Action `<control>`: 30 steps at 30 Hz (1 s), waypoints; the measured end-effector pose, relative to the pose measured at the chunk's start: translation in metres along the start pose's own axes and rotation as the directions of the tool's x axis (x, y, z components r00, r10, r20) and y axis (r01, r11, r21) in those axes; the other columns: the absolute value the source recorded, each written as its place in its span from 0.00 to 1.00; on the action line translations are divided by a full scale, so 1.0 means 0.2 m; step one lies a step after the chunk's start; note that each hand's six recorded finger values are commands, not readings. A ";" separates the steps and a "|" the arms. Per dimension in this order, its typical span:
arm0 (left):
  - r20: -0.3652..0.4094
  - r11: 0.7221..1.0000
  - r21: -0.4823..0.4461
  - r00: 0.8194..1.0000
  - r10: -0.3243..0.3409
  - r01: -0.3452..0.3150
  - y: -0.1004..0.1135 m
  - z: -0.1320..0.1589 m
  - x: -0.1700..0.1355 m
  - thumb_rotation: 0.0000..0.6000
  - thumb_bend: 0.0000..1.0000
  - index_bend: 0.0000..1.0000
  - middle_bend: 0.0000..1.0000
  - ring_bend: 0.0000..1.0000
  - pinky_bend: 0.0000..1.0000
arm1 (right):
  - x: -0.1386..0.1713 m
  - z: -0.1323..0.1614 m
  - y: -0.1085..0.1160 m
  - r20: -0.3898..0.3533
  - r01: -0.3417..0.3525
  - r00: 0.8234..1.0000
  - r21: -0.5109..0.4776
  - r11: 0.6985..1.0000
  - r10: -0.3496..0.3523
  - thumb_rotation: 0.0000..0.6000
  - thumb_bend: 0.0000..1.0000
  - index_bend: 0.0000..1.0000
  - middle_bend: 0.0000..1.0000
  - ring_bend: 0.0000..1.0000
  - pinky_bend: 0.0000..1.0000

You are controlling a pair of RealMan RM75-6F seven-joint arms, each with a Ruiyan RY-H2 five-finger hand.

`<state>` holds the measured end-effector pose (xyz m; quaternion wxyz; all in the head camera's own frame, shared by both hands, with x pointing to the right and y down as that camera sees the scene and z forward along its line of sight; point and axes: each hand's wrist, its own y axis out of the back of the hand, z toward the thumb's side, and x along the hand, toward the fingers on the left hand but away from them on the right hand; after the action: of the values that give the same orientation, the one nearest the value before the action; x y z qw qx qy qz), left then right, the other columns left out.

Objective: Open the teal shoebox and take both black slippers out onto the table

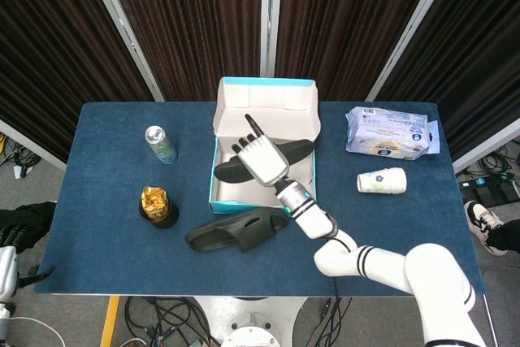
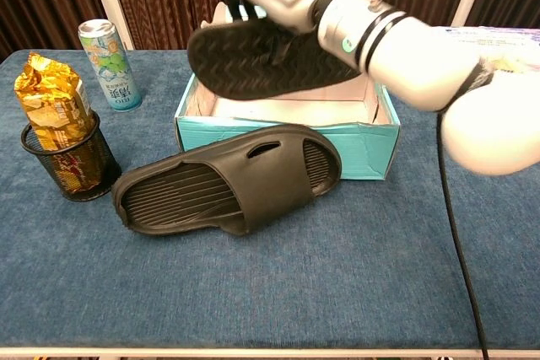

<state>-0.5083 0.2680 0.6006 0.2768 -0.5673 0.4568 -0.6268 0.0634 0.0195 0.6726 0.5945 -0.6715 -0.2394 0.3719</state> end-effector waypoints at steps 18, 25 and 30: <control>0.053 1.000 0.020 0.999 0.008 -0.009 0.05 0.12 0.06 1.00 0.00 0.26 0.18 0.11 0.09 | 0.71 -0.42 0.36 -0.142 -0.026 0.990 -0.267 0.963 -0.013 1.00 0.36 0.74 0.59 0.44 0.00; 0.059 1.000 0.028 0.998 0.012 -0.014 0.06 0.14 0.06 1.00 0.00 0.26 0.18 0.11 0.09 | 0.95 -0.44 0.19 -0.212 -0.125 0.974 -0.220 0.968 0.077 1.00 0.33 0.73 0.58 0.38 0.00; 0.058 0.999 0.032 0.998 0.014 -0.016 0.07 0.14 0.05 1.00 0.00 0.26 0.18 0.11 0.09 | 1.01 -0.45 0.05 -0.233 -0.144 0.967 -0.173 0.974 0.101 1.00 0.31 0.69 0.53 0.32 0.00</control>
<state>-0.4859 0.2463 0.5908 0.3038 -0.5771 0.4425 -0.6155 0.2562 0.1161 0.6205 0.5269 -0.7758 -0.1636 0.3062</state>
